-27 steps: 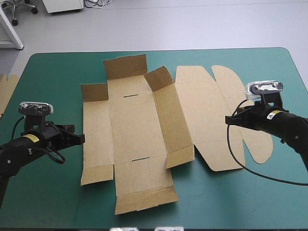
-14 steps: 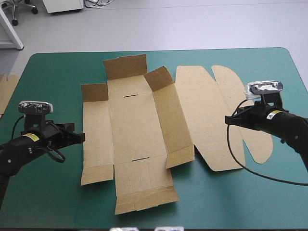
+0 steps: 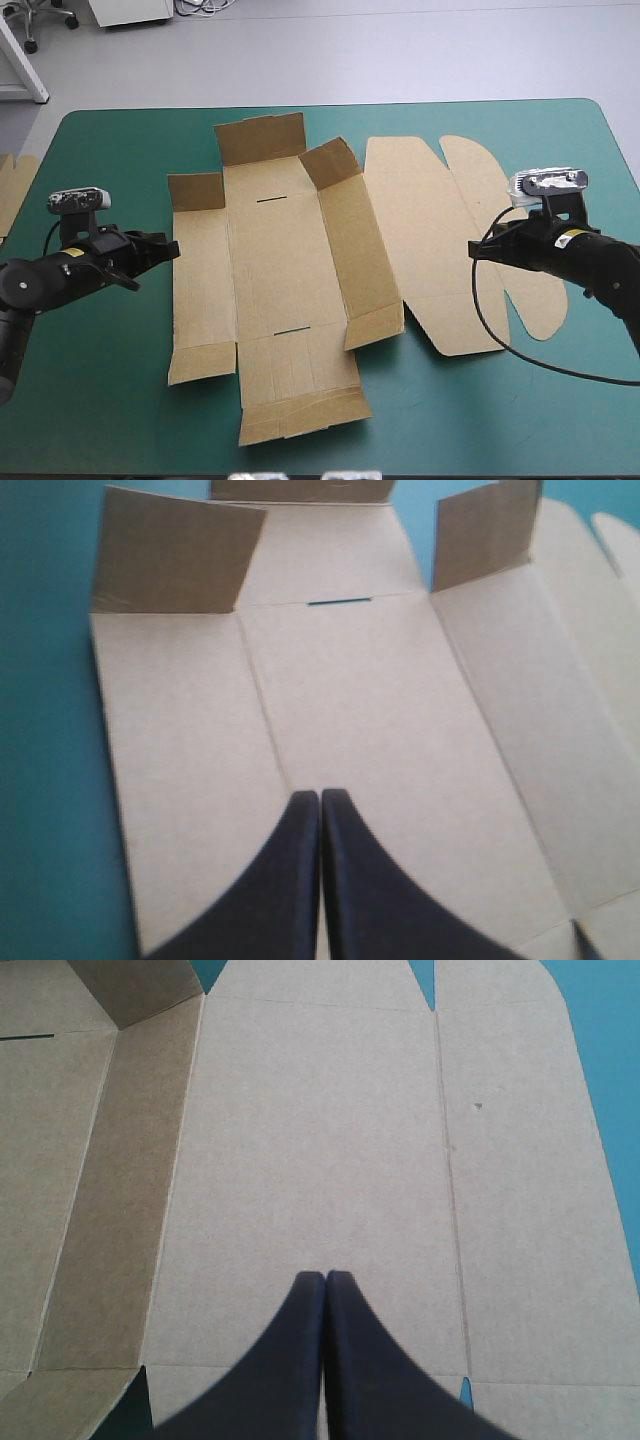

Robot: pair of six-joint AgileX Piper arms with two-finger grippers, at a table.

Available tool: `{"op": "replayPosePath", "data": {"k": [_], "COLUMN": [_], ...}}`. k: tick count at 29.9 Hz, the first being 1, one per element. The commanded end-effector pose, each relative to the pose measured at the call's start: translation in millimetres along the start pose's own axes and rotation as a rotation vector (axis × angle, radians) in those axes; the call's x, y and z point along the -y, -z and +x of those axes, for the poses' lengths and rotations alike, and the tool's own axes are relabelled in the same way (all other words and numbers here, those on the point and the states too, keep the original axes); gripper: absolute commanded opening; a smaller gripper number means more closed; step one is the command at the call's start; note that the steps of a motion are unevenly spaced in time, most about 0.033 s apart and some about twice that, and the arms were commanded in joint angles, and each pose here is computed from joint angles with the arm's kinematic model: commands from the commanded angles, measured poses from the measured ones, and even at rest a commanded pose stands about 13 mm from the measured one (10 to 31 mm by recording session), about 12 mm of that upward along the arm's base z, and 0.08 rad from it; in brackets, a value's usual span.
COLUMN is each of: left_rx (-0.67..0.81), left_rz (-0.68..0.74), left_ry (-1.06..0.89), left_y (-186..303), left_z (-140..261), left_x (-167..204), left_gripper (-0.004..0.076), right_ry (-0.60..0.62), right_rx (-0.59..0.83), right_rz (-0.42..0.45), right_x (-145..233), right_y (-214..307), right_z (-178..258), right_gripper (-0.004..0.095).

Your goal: Fold the box

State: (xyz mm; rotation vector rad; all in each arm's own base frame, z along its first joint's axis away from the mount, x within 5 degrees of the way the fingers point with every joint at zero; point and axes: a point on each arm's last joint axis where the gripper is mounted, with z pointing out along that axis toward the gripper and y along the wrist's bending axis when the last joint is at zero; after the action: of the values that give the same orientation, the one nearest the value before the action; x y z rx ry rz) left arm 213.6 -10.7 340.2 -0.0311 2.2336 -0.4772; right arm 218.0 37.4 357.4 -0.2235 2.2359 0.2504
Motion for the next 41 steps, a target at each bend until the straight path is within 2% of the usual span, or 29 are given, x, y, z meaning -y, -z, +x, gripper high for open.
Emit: {"op": "replayPosePath", "data": {"k": [1, 8, 15, 22, 30, 33, 38, 41], "left_rx": [0.08, -0.002, -0.264, -0.336, -0.324, -0.321, -0.308, -0.313], "left_rz": [0.13, 0.195, 0.362, 0.204, 0.178, 0.142, 0.135, 0.152], "left_ry": [0.11, 0.319, 0.362, 0.346, 0.33, 0.363, 0.389, 0.387], "left_y": [-5.2, -28.0, -47.7, -50.2, -56.5, -61.9, -63.9, -65.4], "left_z": [-19.5, -18.5, 4.5, 13.7, 27.0, 40.5, 44.6, 44.3], "left_x": [-6.9, -62.8, -78.6, -91.9, -96.6, -100.8, -101.1, -97.3], "left_gripper": [0.0001, 0.0001, 0.0, 0.0, 0.0004, 0.0088, 0.036, 0.045], "right_ry": [0.002, 0.002, 0.004, 0.004, 0.004, 0.004, 0.004, 0.004], "right_rx": [0.105, 0.105, 0.107, 0.105, 0.105, 0.103, 0.101, 0.101], "right_rz": [0.012, 0.012, 0.012, 0.012, 0.012, 0.011, 0.011, 0.011], "right_x": [0.4, 0.4, 0.5, 0.4, 0.4, 0.4, 0.3, 0.3], "right_y": [12.8, 12.8, 12.8, 12.8, 12.8, 12.8, 12.8, 12.8], "right_z": [-13.7, -13.7, -13.9, -13.7, -13.7, -13.6, -13.4, -13.4], "right_gripper": [-0.0019, -0.0019, -0.0019, -0.0019, -0.0019, -0.0019, -0.0019, -0.0019]}}
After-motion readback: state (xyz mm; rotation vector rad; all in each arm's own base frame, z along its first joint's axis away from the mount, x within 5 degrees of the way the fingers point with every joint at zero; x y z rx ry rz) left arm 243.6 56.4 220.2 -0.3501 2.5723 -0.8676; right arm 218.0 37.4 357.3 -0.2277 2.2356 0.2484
